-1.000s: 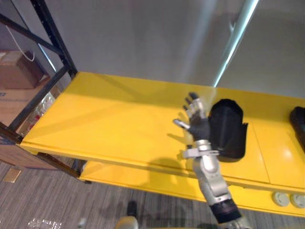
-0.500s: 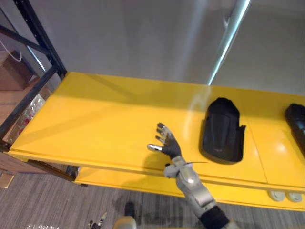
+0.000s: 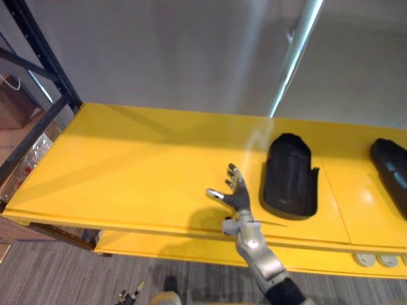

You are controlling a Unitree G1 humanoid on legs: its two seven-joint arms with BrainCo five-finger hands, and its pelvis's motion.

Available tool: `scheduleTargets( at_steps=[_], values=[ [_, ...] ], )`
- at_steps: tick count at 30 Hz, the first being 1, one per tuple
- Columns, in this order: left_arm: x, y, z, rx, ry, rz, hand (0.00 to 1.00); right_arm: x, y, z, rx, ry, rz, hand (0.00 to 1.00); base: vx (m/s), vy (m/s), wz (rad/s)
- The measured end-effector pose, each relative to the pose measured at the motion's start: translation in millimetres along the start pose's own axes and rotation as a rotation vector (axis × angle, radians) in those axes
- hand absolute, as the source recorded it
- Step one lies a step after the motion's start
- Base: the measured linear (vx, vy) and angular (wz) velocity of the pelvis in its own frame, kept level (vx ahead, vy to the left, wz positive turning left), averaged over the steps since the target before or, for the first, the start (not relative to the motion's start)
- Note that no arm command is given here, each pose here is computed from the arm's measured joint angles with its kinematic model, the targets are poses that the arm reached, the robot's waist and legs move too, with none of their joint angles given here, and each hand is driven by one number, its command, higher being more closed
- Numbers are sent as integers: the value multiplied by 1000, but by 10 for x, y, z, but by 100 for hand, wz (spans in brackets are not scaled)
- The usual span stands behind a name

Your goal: Walk over and take plastic housings, then place them on the shelf

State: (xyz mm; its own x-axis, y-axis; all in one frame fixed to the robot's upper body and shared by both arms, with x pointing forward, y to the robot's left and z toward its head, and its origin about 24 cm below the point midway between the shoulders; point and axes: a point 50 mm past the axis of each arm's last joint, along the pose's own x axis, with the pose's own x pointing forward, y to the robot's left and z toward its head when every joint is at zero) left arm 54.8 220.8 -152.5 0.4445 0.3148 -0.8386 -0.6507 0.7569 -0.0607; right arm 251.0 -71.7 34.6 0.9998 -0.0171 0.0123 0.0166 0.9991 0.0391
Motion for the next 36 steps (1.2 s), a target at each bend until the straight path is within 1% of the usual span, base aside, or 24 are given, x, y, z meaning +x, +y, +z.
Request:
scheduleTargets(
  at_steps=[8,12,15,17,18,20,21,24,27,31,33,36],
  values=[
    [1,33,-23,13,23,-32,0,-62,-36,31,33,-8,-20,0,20,3,-4],
    [-1,60,-47,60,46,-39,0,-111,-46,12,42,2,-9,0,31,-4,-1],
    [5,59,-24,131,43,-69,0,-146,-34,5,52,6,26,0,0,0,0],
    [18,37,11,221,40,-101,0,-155,-30,-4,63,13,54,0,0,-2,-9],
    [22,27,21,242,39,-111,0,-155,-53,-5,52,10,57,0,1,24,-32],
    [64,-68,114,316,17,-151,0,-140,-103,94,40,-42,76,0,-10,33,-23],
    [76,-99,141,326,10,-161,0,-133,-124,130,39,-62,74,0,-72,35,2],
    [164,-410,418,370,-76,-232,0,-34,-275,373,30,-187,40,0,-126,41,3],
    [162,-703,518,373,-126,-312,0,2,-302,529,34,-258,38,0,-109,22,0],
    [157,-836,522,363,-133,-338,0,-17,-320,607,39,-301,38,0,-92,-2,-1],
    [160,-825,490,338,-114,-332,0,-20,-342,636,35,-315,34,0,-17,-13,-1],
    [166,-803,464,342,-101,-326,0,-17,-380,659,37,-324,14,0,-5,-21,0]
  ],
)
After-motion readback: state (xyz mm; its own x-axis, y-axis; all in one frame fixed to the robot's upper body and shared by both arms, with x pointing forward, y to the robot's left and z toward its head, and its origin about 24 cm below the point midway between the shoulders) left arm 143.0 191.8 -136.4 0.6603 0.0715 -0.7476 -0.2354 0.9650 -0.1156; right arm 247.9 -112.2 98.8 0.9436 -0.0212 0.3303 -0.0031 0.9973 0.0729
